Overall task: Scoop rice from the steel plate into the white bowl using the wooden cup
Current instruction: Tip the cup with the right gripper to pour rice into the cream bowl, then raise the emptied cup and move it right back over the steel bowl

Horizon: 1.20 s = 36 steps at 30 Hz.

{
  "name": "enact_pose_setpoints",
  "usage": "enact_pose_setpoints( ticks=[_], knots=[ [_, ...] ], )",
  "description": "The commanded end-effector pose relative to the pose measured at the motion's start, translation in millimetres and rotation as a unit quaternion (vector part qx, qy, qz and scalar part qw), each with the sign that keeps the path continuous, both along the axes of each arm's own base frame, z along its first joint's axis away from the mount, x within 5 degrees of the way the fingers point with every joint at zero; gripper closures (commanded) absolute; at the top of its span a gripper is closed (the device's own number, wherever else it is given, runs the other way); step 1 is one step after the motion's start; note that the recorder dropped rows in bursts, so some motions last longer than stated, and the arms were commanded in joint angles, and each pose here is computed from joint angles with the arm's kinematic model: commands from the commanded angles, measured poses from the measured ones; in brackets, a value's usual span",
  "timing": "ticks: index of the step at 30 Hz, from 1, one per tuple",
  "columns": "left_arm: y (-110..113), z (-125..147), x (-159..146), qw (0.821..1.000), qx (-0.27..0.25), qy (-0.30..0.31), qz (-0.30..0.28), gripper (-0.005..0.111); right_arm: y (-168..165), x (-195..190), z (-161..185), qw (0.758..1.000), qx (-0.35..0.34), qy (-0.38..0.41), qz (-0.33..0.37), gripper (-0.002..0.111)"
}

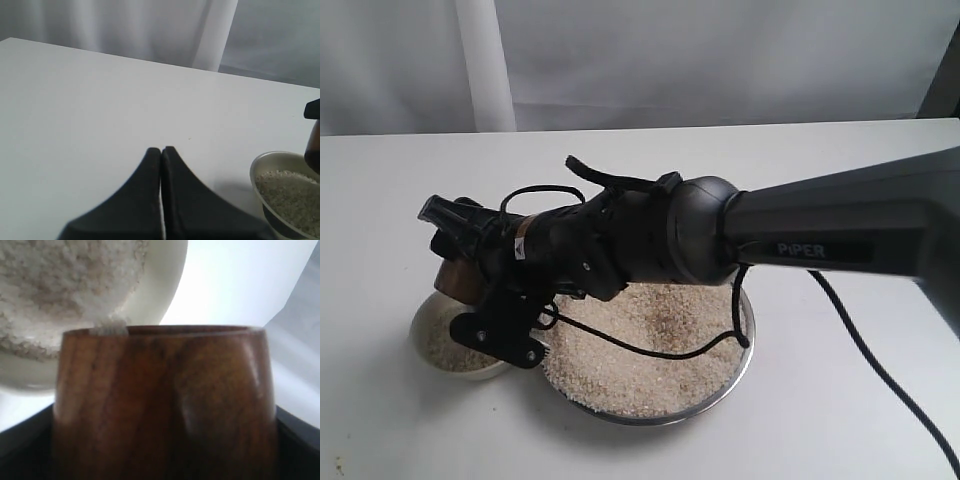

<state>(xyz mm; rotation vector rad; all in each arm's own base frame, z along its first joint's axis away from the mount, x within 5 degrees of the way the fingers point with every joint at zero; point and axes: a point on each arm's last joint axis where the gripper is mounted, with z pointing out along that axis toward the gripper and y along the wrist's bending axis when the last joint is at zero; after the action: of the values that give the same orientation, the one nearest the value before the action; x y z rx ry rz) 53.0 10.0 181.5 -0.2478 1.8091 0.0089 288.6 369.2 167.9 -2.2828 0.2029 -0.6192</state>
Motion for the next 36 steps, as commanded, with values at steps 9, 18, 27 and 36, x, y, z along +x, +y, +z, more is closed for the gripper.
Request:
enact_pose_setpoints(
  ticks=[9, 18, 27, 36],
  knots=[
    [0, 2, 0, 1.000, -0.003, -0.006, -0.002, 0.107, 9, -7, 7, 1.000, 0.003, -0.021, 0.021, 0.108],
    [0, 2, 0, 1.000, -0.003, -0.006, -0.002, 0.107, 1, -8, 47, 0.978, 0.146, 0.106, -0.101, 0.108],
    [0, 2, 0, 1.000, -0.003, -0.006, -0.002, 0.107, -30, -11, 125, 0.836, 0.364, 0.333, -0.241, 0.108],
    [0, 2, 0, 1.000, -0.003, -0.006, -0.002, 0.107, -87, 21, 166, 0.647, 0.513, 0.501, -0.259, 0.108]
  ],
)
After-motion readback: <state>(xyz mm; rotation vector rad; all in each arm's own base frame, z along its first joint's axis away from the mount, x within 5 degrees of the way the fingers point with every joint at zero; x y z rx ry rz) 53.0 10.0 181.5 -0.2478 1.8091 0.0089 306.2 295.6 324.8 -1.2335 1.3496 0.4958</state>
